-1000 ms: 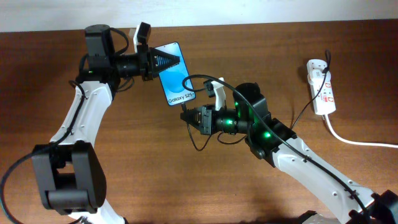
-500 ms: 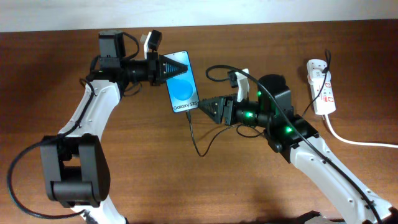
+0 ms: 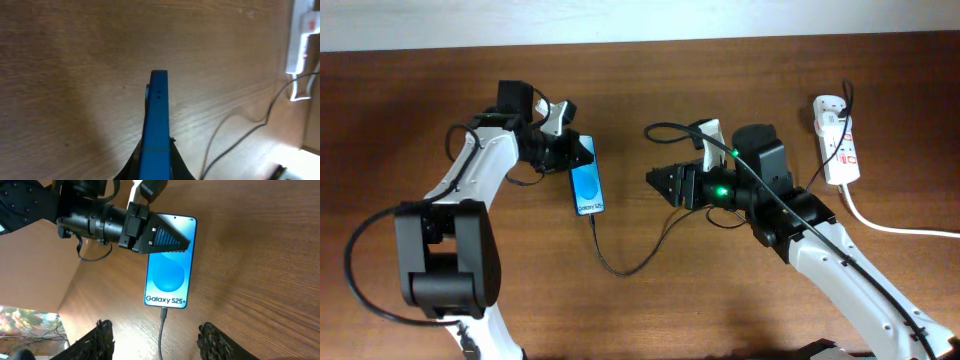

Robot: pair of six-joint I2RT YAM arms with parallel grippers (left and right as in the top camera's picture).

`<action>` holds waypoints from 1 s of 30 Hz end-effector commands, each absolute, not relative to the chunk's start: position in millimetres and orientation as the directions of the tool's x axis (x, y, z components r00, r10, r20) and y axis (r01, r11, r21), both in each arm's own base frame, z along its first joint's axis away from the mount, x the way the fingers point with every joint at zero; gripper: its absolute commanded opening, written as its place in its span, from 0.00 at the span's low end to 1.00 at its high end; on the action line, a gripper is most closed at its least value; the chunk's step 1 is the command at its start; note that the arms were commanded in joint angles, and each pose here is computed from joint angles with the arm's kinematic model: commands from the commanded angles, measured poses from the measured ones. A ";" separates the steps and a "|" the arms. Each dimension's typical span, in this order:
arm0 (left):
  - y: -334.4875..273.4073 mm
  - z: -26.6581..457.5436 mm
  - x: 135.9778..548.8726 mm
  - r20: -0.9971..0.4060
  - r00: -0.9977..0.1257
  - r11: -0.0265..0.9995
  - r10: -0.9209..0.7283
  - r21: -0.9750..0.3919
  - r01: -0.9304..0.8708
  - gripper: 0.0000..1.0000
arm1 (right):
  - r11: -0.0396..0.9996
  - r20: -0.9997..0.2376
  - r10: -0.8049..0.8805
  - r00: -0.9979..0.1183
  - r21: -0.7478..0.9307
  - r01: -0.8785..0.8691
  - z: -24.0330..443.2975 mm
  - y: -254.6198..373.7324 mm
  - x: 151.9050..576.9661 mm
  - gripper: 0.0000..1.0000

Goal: Plug charger to phone and switch on socket
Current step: 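Release the plug and lower the phone onto the table with the left gripper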

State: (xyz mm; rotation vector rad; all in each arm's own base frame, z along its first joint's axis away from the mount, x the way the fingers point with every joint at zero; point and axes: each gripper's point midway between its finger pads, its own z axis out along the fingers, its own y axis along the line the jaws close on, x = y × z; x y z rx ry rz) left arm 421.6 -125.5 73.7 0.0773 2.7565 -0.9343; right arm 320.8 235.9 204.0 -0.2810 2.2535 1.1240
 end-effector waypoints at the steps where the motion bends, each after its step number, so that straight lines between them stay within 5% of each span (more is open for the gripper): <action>1: -129.7 40.5 419.1 -0.182 -0.983 0.812 0.012 -0.572 0.116 0.00 | 0.626 -0.622 0.072 -0.780 0.637 -0.450 211.6 234.0 322.4 0.57; 6: -136.3 21.4 414.3 -0.143 -0.989 0.814 0.030 -0.571 0.107 0.00 | 0.629 -0.623 0.074 -0.779 0.635 -0.448 211.4 233.6 322.9 0.56; 9: -136.3 21.4 414.3 -0.142 -0.989 0.814 0.030 -0.571 0.107 0.08 | 0.629 -0.623 0.074 -0.779 0.635 -0.448 211.4 233.5 323.0 0.56; 30: -106.1 6.6 431.1 -0.184 -0.983 0.915 -0.019 -0.399 0.057 0.09 | 0.637 -0.618 0.075 -0.782 0.634 -0.439 209.5 232.3 323.2 0.56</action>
